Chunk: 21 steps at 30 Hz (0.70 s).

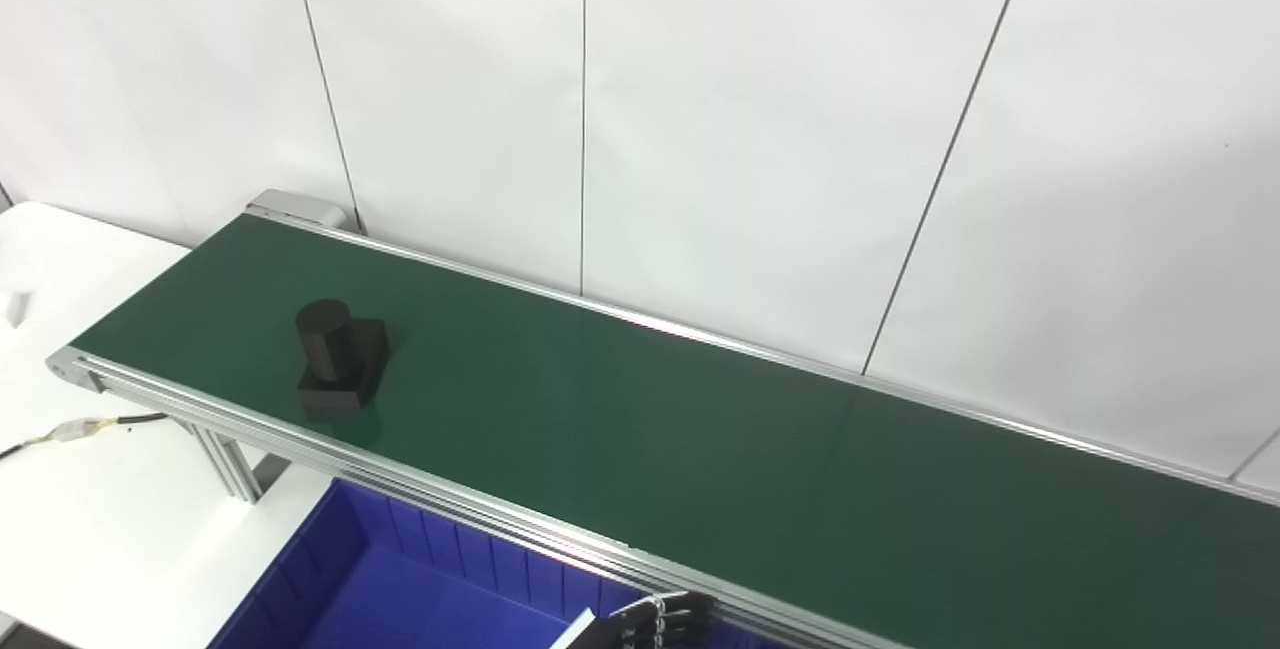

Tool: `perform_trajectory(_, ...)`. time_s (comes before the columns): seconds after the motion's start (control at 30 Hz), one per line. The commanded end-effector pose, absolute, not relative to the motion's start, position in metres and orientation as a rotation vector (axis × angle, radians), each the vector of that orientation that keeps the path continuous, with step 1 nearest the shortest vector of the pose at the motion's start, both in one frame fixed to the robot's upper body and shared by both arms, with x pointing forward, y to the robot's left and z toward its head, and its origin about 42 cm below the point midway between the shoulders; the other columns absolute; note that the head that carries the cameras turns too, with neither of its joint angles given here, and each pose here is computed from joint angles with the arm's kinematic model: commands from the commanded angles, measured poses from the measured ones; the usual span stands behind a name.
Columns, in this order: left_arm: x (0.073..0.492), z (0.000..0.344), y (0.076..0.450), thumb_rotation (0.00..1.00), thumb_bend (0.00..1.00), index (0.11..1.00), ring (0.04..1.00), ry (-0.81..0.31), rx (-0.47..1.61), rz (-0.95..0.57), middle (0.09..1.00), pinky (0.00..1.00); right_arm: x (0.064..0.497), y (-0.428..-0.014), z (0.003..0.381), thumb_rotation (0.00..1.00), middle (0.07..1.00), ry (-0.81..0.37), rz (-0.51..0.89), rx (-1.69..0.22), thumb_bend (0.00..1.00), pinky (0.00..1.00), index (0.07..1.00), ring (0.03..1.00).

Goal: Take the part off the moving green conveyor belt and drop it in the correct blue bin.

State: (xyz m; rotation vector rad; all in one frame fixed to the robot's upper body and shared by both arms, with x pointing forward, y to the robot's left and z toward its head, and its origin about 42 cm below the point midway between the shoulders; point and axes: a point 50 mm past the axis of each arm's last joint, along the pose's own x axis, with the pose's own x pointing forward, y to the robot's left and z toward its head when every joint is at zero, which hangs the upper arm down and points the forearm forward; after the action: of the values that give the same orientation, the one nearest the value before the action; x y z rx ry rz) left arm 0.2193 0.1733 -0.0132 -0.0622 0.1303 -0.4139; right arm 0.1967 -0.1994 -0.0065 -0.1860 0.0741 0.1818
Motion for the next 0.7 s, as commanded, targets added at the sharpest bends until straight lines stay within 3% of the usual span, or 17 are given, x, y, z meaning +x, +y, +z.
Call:
perform_trajectory(0.0,0.231,-0.002,0.166,0.29,1.0,0.825,0.804,0.059,-0.066,-0.418,0.816,0.73,0.202,-0.202,0.006,0.49,0.864,-0.015,0.184,-0.178,0.43,0.74,0.934,0.798)
perform_trajectory(0.33,0.233,-0.001,0.154,0.26,0.95,0.829,0.8,0.045,-0.057,-0.419,0.811,0.73,0.2,-0.214,0.017,0.43,0.865,-0.05,0.188,-0.196,0.41,0.74,0.932,0.801)
perform_trajectory(0.4,0.233,-0.001,0.153,0.27,0.96,0.831,0.793,0.05,-0.054,-0.416,0.808,0.72,0.198,-0.216,0.024,0.46,0.864,-0.073,0.19,-0.201,0.43,0.75,0.936,0.803)
perform_trajectory(0.67,0.232,0.0,0.149,0.27,0.95,0.838,0.796,0.055,-0.048,-0.412,0.812,0.73,0.198,-0.22,0.064,0.4,0.841,-0.153,0.204,-0.197,0.44,0.73,0.884,0.784)
